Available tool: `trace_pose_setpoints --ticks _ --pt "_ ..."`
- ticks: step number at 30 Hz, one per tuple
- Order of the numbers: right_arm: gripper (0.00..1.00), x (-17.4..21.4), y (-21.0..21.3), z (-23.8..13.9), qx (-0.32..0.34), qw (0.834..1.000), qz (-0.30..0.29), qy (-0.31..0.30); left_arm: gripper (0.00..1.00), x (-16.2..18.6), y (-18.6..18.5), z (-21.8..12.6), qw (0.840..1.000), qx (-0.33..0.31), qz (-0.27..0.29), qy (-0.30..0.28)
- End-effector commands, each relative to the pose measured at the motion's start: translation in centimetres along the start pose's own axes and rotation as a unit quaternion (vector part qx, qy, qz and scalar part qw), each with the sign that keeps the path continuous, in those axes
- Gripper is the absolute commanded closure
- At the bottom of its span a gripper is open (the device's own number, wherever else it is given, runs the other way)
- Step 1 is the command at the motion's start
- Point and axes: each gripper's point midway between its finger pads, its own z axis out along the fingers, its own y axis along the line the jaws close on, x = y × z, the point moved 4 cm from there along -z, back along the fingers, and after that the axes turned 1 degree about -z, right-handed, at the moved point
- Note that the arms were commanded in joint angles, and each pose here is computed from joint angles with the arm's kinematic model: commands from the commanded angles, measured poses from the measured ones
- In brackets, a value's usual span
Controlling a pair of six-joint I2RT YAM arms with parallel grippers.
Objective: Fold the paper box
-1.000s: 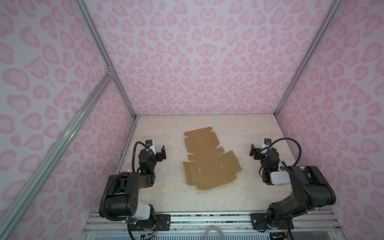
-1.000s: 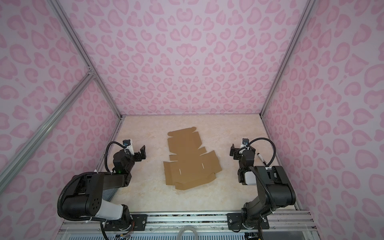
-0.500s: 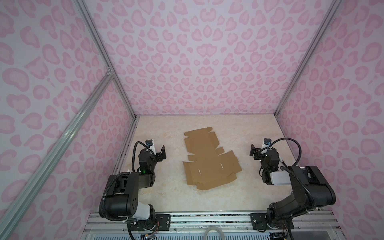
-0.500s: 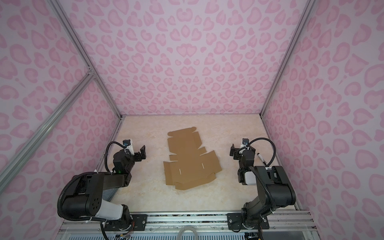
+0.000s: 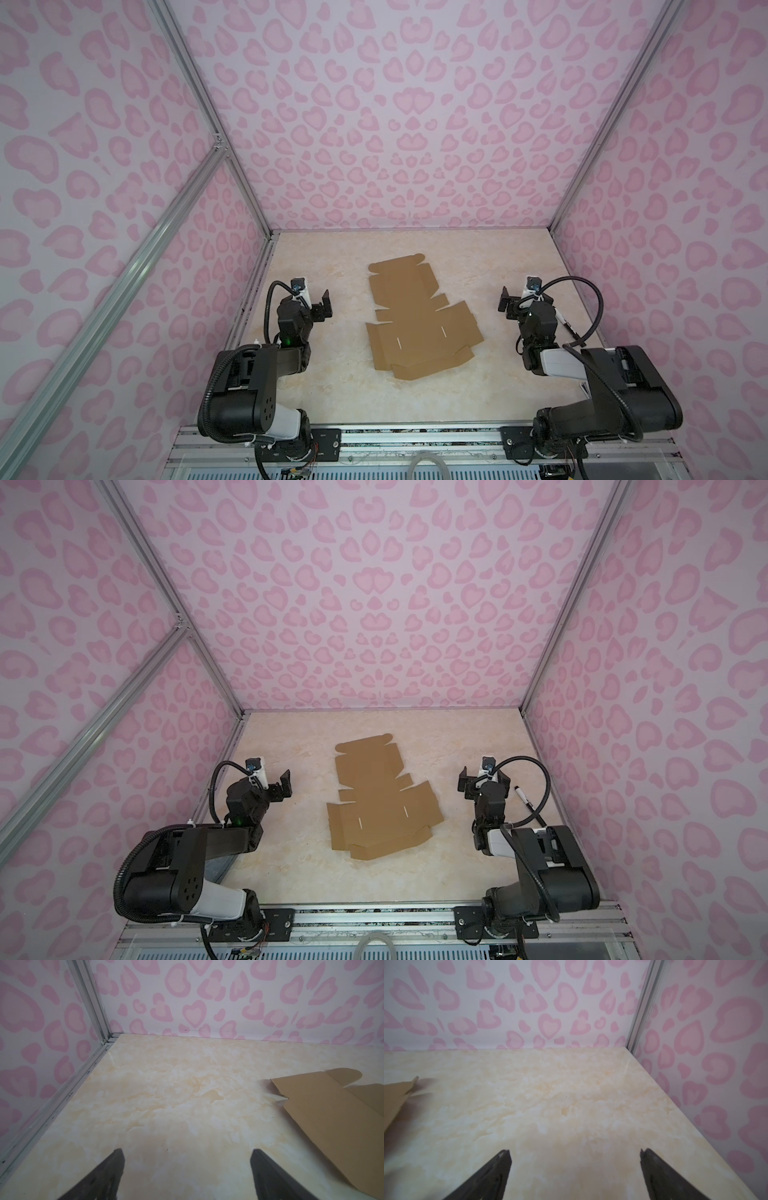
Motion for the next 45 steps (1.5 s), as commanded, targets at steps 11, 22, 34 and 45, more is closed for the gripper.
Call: trace_pose_setpoints --ticks 11,22,34,45 --pt "0.00 -8.9 -1.7 -7.3 -0.046 0.909 0.405 -0.090 0.03 -12.0 0.5 -1.9 0.969 -0.029 -0.243 -0.043" --pt "0.05 -3.8 9.1 -11.5 -0.162 0.888 0.390 0.182 0.03 -11.6 -2.2 -0.1 0.901 0.113 -0.409 0.090" --pt "0.25 3.8 14.0 -18.3 -0.163 0.828 0.444 0.300 0.03 -6.9 -1.5 -1.3 0.899 0.025 -0.383 0.212" --pt "0.35 7.6 17.9 -19.5 -0.158 0.791 0.452 0.381 0.03 -7.4 -2.2 -2.0 0.914 0.010 -0.344 0.215"
